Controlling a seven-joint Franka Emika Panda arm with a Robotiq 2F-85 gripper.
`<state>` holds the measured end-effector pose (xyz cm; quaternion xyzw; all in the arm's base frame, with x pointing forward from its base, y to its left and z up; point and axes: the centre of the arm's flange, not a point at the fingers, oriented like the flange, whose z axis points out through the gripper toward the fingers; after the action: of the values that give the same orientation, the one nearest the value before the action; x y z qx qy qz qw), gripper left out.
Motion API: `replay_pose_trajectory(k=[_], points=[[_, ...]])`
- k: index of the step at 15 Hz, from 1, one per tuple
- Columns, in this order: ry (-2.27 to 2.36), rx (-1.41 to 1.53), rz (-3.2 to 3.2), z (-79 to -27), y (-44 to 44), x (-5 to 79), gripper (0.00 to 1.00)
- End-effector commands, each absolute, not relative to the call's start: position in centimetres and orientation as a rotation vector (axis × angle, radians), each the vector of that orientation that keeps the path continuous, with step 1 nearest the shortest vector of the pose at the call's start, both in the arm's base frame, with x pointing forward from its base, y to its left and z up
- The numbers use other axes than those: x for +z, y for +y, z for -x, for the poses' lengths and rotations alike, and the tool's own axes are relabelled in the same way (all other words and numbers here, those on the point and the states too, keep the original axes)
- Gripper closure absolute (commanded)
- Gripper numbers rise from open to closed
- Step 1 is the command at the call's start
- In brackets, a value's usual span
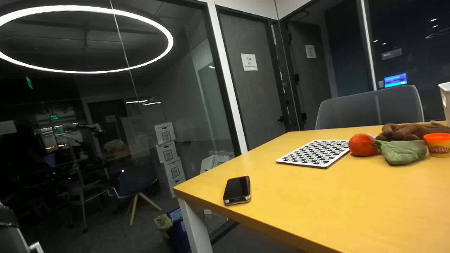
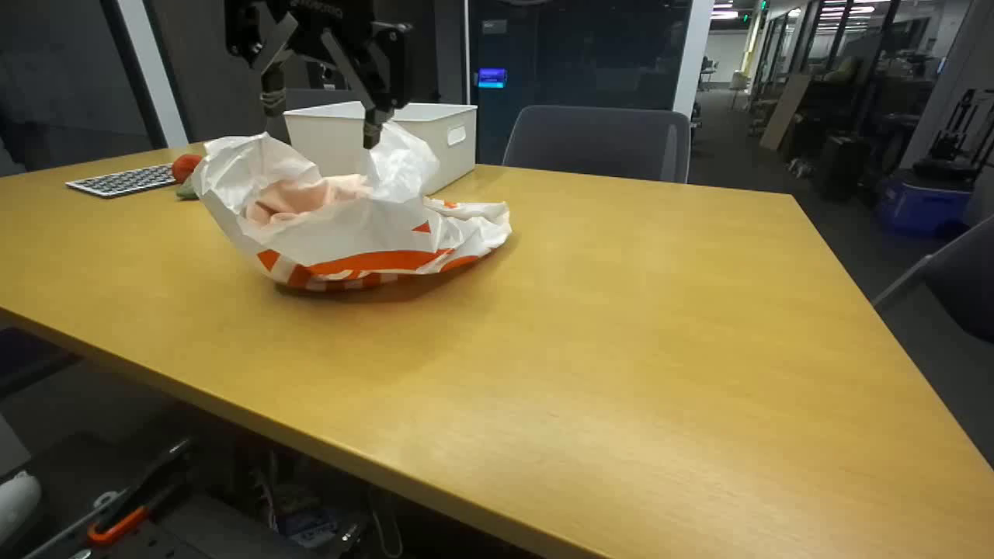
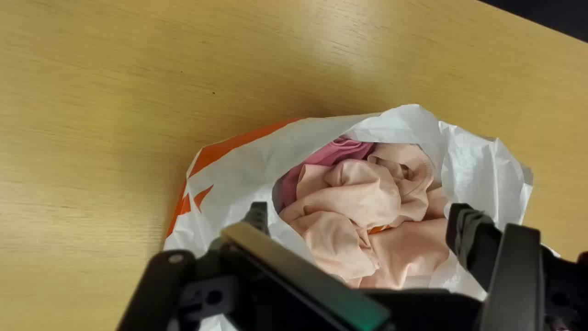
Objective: Remove the peach and pink shirts from the plastic bag
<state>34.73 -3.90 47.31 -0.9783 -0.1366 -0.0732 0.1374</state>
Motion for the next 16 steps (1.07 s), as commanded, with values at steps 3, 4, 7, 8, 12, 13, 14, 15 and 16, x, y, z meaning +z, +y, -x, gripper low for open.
replay_pose_trajectory(k=[3, 4, 7, 8, 12, 13, 14, 15, 16], points=[[-0.396, -0.230, 2.832, -34.8, -4.0, 47.9, 0.00], [-0.396, -0.233, 2.832, -34.9, -4.0, 48.0, 0.00], [-0.396, -0.234, 2.832, -34.9, -4.0, 48.0, 0.00], [-0.396, -0.234, 2.832, -34.9, -4.0, 48.0, 0.00], [-0.435, -0.276, 2.799, -35.0, 2.7, 48.3, 0.00], [-0.441, -0.286, 2.787, -34.9, 4.2, 48.7, 0.00], [-0.436, -0.297, 2.783, -35.4, 6.4, 48.8, 0.00], [-0.423, -0.304, 2.802, -35.3, 7.9, 49.1, 0.00], [-0.390, -0.327, 2.875, -36.4, 9.4, 47.8, 0.00]])
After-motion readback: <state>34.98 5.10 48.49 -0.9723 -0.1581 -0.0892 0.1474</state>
